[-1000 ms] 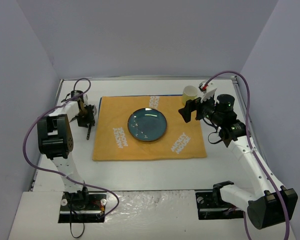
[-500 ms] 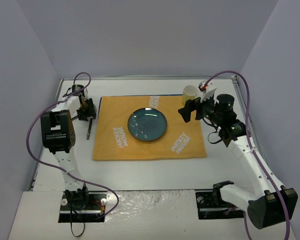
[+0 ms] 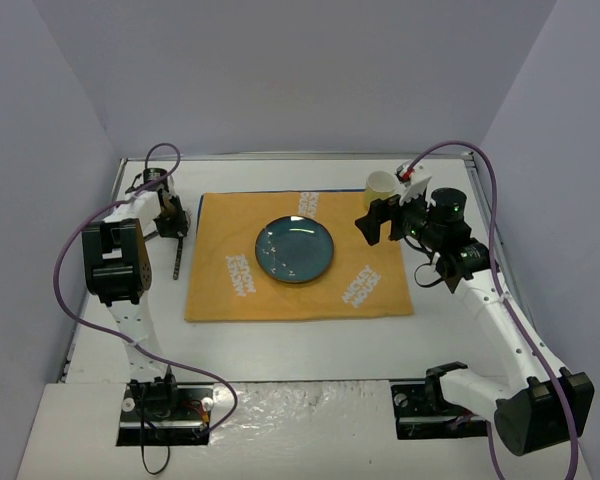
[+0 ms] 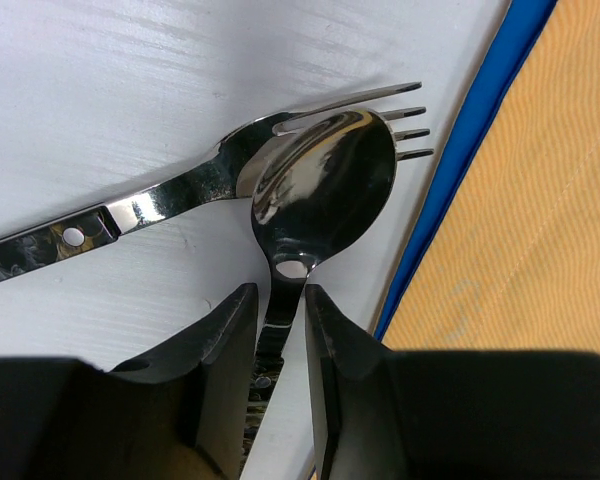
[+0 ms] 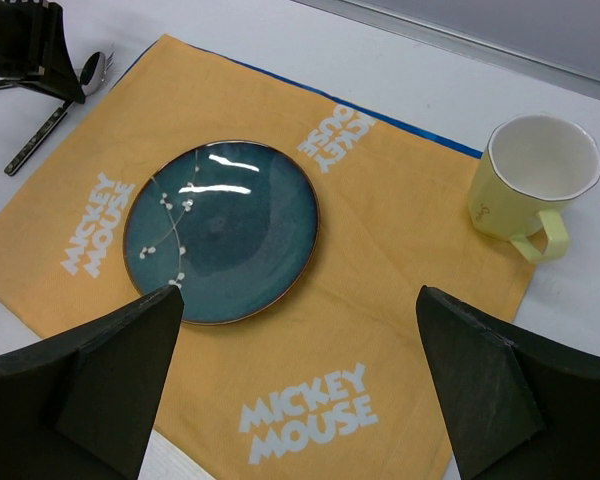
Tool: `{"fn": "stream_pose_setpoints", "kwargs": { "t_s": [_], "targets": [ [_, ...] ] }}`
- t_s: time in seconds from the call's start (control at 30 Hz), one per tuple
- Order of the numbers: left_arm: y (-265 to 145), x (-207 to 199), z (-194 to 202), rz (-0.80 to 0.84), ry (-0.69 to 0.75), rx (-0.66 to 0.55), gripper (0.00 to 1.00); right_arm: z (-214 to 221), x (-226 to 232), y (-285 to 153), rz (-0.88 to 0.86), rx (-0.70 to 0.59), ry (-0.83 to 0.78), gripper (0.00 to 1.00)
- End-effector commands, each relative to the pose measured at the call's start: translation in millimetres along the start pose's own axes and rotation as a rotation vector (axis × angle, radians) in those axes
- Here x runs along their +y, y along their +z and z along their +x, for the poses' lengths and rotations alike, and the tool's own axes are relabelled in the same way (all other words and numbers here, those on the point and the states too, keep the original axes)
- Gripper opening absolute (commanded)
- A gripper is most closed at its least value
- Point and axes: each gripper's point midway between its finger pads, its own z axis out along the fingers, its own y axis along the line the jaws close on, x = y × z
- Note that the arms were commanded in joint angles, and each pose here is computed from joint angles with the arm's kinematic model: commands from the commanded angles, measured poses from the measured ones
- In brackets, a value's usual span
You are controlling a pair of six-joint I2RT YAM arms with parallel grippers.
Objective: Set the dinner table for one person
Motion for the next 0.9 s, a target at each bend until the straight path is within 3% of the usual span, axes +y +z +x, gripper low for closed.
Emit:
{"fn": "stream_pose_setpoints", "kwargs": {
  "t_s": [0.0, 0.2, 0.27, 0.33, 0.47, 0.87],
  "targets": [
    [0.3, 0.1, -3.2, 0.000, -0.022, -0.009, 0.22, -28.8, 5.8, 5.0, -0.021, -0.078, -0.028, 1.00],
    [3.4, -3.4, -4.7, 0.019, -0.026, -0.009, 0.20, -28.0, 8.3, 7.6, -0.021, -0.072, -0.008, 1.00],
    [4.3, -3.3, -3.5, 0.019, -0.028, -0.006, 0.14, -26.7, 8.7, 8.4, -0.020, -0.069, -0.001, 1.00],
    [3.0, -3.0, -2.2, 0.018, -0.030, -0.004, 0.02, -25.0, 10.2, 9.0, -0.023, -0.065, 0.003, 1.00],
    [-9.6, -3.9, -5.7, 0.014, -0.043, -0.018, 0.00, -25.9, 15.8, 11.6, -0.037, -0.063, 0.007, 1.00],
    [-122.9, -31.1, -38.7, 0.054, -0.166, -0.168, 0.00, -25.6, 74.5, 45.5, -0.134, -0.027, -0.014, 1.00]
  ]
}}
